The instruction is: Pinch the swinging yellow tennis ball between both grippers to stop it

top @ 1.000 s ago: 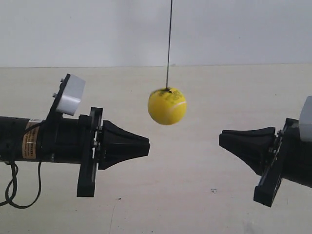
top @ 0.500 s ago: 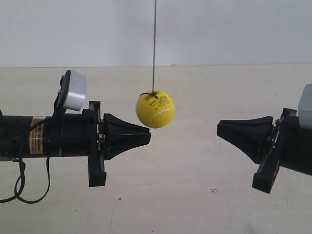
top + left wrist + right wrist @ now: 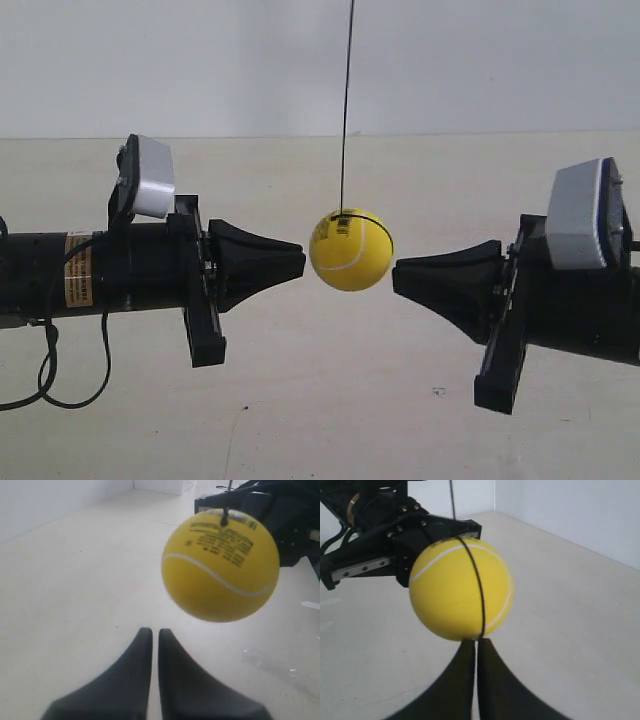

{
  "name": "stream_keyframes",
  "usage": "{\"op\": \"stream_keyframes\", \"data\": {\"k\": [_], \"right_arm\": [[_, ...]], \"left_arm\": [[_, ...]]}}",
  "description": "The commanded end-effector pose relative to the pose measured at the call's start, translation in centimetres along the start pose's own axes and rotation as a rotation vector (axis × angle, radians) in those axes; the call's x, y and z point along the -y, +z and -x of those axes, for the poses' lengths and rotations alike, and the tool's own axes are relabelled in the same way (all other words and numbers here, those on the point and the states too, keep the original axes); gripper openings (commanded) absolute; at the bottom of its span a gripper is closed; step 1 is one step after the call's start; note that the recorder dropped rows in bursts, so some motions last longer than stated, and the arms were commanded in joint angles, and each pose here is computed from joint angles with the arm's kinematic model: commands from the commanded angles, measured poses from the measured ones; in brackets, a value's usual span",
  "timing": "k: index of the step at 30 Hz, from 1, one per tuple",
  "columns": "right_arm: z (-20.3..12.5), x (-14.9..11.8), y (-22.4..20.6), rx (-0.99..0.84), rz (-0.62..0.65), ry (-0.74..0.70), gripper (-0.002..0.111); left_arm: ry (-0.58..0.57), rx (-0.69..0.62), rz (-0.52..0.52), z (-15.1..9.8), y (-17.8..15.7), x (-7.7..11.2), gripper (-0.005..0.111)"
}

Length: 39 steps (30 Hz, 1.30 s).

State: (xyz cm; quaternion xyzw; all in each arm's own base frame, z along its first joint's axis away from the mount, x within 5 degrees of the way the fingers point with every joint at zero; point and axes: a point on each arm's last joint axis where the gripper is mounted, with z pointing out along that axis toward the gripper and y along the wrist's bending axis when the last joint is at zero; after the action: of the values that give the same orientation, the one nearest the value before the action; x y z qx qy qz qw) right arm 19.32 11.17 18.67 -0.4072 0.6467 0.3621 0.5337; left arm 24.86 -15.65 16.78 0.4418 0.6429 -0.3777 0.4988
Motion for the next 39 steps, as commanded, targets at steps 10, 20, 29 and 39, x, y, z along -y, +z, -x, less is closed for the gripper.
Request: {"op": "stream_keyframes", "data": {"k": [10,20,29,39], "right_arm": [[-0.14,-0.02,0.66,-0.031,-0.036,-0.012,0.000],[-0.09,-0.05,0.66,-0.026,-0.033,-0.012,0.000],[-0.11,-0.04,0.66,-0.027,-0.034,-0.012,0.000],[-0.16,-0.01,0.66,-0.033,-0.037,-0.012,0.000]], "left_arm": [[0.026,0.017,0.003,0.21,0.16,-0.01,0.005],[0.037,0.018,0.002,0.23,0.16,0.00,0.005],[0.037,0.018,0.002,0.23,0.16,0.00,0.005],[0.037,0.018,0.002,0.23,0.16,0.00,0.005]]}}
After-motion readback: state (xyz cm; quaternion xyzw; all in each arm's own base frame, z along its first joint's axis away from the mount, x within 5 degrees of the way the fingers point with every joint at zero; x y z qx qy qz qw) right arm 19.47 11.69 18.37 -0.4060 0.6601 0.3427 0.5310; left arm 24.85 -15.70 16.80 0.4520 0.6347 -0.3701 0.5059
